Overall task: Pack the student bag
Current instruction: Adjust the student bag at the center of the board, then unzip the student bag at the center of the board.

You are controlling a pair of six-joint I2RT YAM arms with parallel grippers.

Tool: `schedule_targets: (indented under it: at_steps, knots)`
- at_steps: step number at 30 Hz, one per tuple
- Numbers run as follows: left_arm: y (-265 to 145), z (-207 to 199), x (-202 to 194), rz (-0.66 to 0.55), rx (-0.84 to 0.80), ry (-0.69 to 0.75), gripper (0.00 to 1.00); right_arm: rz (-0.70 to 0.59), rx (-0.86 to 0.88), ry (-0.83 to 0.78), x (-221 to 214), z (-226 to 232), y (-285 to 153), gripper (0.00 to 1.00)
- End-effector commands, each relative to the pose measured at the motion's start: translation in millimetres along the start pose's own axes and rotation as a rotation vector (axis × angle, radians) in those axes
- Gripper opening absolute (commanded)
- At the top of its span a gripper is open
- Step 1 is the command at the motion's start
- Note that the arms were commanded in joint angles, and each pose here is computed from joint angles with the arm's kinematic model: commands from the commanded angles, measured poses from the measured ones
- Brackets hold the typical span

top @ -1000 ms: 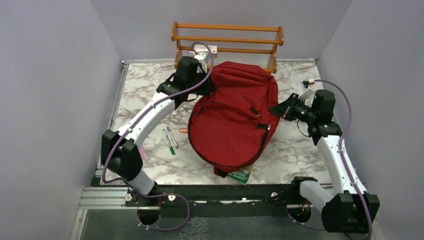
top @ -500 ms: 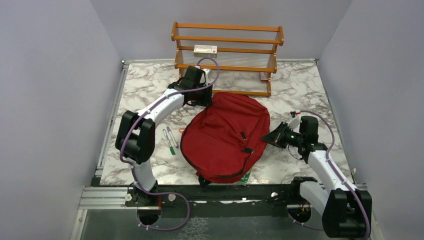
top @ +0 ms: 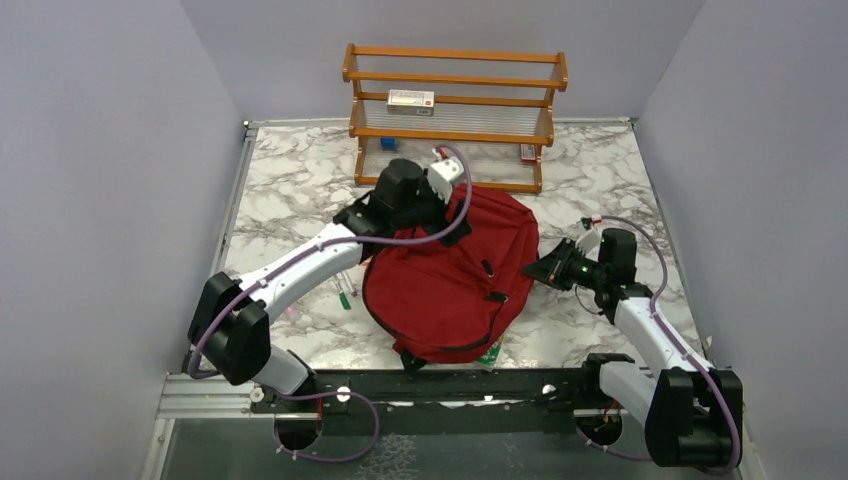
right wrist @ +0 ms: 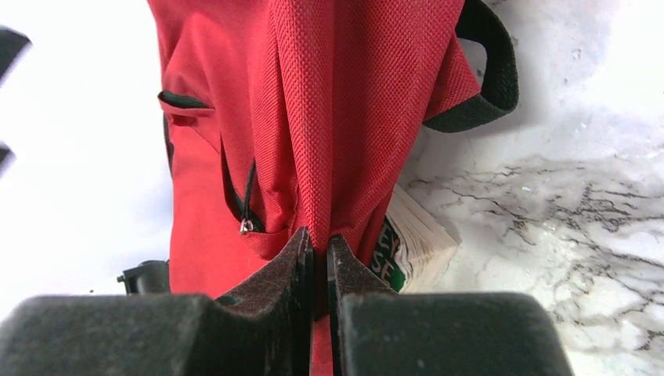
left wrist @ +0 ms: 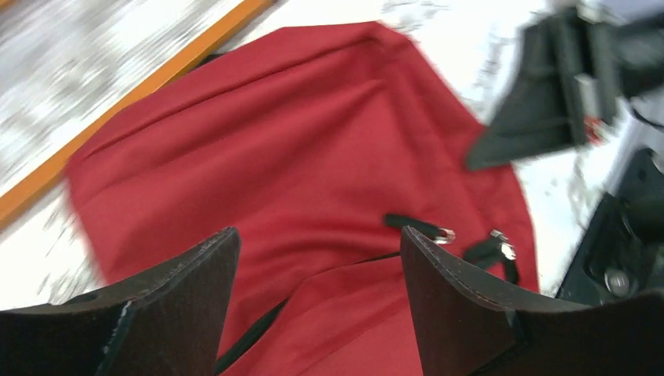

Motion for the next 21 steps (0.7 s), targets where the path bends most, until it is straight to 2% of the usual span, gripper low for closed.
schedule_targets:
  at_steps: [1,3,5,9,12,15,21]
  knots:
    - [0,-53,-5,-0.182,-0.299,0.241,0.77,-0.065,0.130,-0.114,23,27,-3,0.13]
    - [-9,-65,-10,-0.287,-0.350,0.337,0.78,-0.075,0.191,-0.160,28,39,-6,0.10]
    - [-15,-71,-17,-0.343,-0.354,0.432,0.81,-0.076,0.257,-0.189,30,51,-9,0.07]
    - [-18,-76,-29,-0.347,-0.377,0.550,0.80,-0.064,0.384,-0.218,29,69,-16,0.03]
    - [-24,-84,-39,-0.352,-0.443,0.632,0.73,-0.054,0.454,-0.237,26,78,-20,0.01]
    - [-23,-87,-48,-0.350,-0.466,0.697,0.67,-0.054,0.484,-0.267,25,82,-22,0.01]
    - [-20,-102,-55,-0.334,-0.515,0.798,0.63,-0.051,0.520,-0.297,26,89,-27,0.00]
Point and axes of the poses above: each gripper's point midway between its finger pads, its own y axis out along the fingers, its own z axis along the line the jaws close on, x = y × z, the point moved 3 cm from there along -y, back along the fingers, and after that the axes turned 5 degrees about -y, right-handed, at the moved point
